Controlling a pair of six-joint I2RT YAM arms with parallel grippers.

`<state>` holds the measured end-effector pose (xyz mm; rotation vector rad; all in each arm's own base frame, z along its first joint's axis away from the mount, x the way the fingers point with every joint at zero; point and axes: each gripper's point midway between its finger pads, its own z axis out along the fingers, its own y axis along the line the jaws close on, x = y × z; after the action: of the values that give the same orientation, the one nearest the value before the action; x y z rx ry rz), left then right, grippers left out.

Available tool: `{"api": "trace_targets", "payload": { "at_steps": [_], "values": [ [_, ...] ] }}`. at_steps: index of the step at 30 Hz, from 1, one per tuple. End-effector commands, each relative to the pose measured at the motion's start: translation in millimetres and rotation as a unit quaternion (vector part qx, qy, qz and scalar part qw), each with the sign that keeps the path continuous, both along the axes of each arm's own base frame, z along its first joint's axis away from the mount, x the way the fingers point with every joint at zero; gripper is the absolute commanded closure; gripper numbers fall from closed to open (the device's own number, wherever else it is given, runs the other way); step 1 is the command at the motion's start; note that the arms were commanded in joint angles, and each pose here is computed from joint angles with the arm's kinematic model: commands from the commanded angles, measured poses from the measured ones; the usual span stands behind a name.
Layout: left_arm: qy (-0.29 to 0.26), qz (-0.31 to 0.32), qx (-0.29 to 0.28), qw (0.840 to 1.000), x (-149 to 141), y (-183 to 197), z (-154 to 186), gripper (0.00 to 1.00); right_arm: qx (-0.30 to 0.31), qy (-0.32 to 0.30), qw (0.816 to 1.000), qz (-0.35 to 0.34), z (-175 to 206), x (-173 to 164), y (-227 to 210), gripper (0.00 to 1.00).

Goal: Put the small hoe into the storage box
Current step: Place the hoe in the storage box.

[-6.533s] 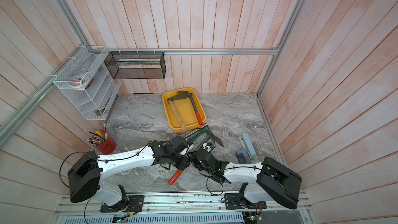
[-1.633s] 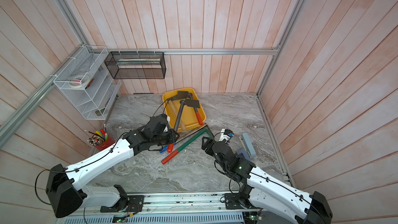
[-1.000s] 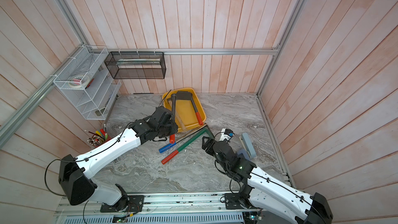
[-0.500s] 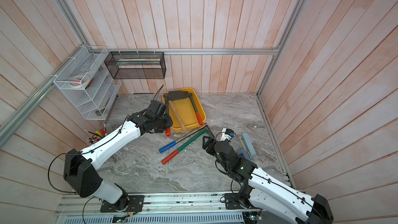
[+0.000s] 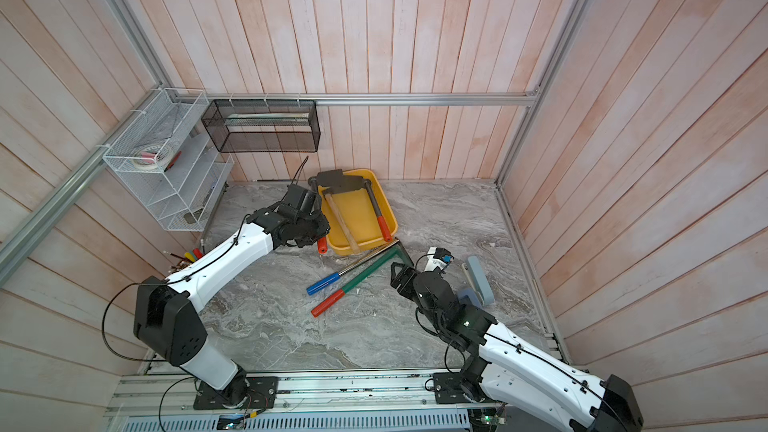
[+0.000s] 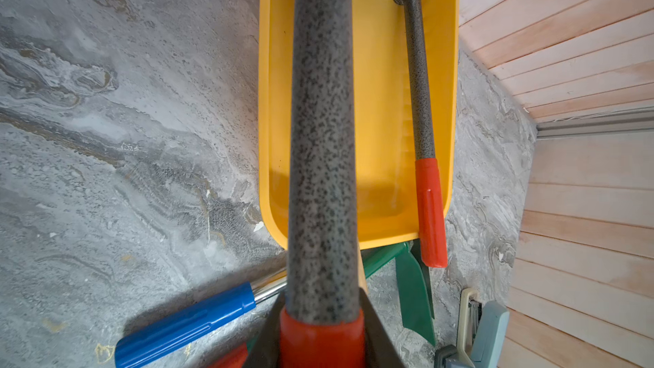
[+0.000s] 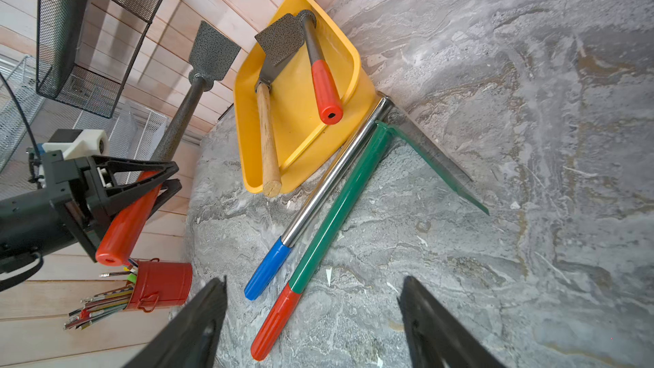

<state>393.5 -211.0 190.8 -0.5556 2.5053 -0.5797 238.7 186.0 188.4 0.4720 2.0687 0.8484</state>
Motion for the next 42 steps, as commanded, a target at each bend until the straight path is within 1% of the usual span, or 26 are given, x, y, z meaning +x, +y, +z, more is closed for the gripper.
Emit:
{"api": "trace_targets", "payload": {
  "at_steps": [1,8,15,22,31,42],
  "values": [
    [-0.075,0.010,-0.028,0.997,32.3,-6.7,36.7,1.00,0.003,-0.009,1.000,0.002,8.2,-0.4,-1.6,0.20],
    [-0.073,0.023,-0.040,0.996,49.3,-10.6,31.1,1.00,0.007,-0.010,1.000,0.004,9.8,-1.9,-2.3,0.20],
    [-0.073,0.033,-0.031,0.996,65.1,-10.0,27.5,1.00,0.012,-0.011,1.000,0.002,10.0,-4.4,-5.7,0.20],
    [-0.076,0.037,-0.041,0.996,80.7,-11.8,22.0,1.00,0.015,-0.012,1.000,-0.003,10.1,-7.1,-10.8,0.20],
    [-0.076,0.043,-0.044,0.995,93.3,-13.9,14.5,1.00,0.019,-0.009,1.000,-0.006,7.0,-10.6,-15.1,0.20],
    [-0.090,0.058,-0.053,0.993,104.0,-12.9,15.4,1.00,0.020,-0.007,1.000,-0.007,5.5,-11.7,-16.3,0.20]
  ]
}}
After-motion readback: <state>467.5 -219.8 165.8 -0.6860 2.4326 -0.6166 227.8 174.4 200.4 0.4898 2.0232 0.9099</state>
